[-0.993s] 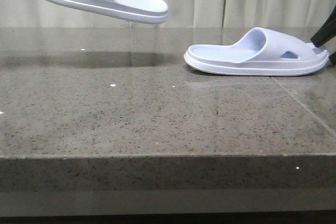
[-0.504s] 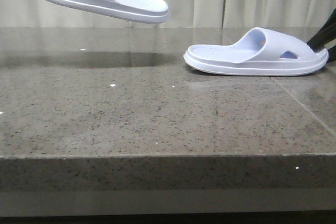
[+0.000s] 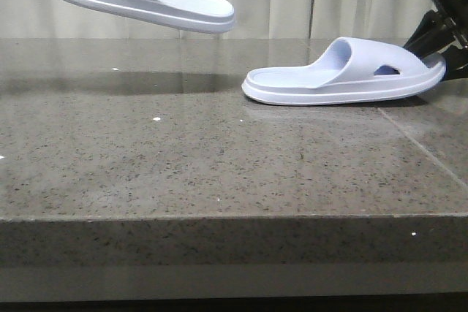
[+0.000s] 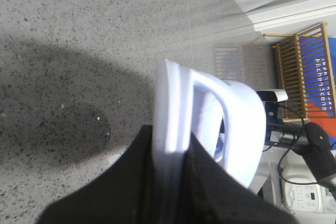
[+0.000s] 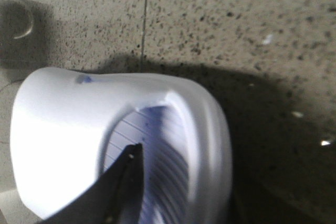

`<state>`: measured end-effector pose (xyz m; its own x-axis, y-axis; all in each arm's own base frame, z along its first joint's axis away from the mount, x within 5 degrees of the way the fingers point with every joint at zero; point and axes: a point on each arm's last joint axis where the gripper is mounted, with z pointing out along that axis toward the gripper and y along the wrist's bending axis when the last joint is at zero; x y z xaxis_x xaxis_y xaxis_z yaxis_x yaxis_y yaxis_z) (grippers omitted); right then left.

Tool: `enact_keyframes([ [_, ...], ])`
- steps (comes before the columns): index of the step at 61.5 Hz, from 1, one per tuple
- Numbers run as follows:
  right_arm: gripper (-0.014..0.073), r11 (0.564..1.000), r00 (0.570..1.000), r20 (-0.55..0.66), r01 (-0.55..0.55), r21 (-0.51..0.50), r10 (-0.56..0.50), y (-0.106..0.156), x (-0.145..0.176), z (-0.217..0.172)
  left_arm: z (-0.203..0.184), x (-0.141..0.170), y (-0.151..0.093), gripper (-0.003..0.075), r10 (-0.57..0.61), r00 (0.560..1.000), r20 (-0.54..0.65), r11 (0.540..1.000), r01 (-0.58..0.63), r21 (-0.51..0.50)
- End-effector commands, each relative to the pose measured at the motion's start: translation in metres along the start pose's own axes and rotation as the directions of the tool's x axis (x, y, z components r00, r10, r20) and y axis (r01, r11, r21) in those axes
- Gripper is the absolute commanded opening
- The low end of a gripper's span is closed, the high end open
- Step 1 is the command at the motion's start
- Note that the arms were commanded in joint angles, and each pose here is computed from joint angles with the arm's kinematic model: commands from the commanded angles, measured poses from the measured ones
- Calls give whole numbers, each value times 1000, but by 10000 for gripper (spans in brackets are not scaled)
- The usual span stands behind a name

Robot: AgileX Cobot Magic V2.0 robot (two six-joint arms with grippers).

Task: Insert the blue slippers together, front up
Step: 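Lower the right gripper and pinch the heel of the other slipper, then lift the second slipper with the right gripper toward the left gripper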

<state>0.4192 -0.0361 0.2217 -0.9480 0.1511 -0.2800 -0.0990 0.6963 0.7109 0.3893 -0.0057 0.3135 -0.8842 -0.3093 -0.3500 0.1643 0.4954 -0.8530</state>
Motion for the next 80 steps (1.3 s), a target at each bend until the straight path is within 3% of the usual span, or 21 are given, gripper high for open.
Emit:
enact_keyframes([
  [1,156,994,999,-6,45,-95,-46,27,0,-14,-13,3,-37,-19,41,999,4,992,-41,120],
  [8,-77,991,999,-5,36,-130,-37,30,0,-15,-13,3,-37,-19,41,999,4,992,-41,120],
  [25,-57,983,995,96,34,-181,-17,46,-10,-45,-13,3,-37,-19,41,999,4,992,-41,120],
  [45,-58,978,967,245,120,-171,-76,103,-21,-101,-13,3,-37,-19,40,999,7,992,-41,118],
  [80,-58,942,954,289,161,-294,-73,137,-20,-106,-13,3,-37,-19,40,999,6,992,-41,119],
])
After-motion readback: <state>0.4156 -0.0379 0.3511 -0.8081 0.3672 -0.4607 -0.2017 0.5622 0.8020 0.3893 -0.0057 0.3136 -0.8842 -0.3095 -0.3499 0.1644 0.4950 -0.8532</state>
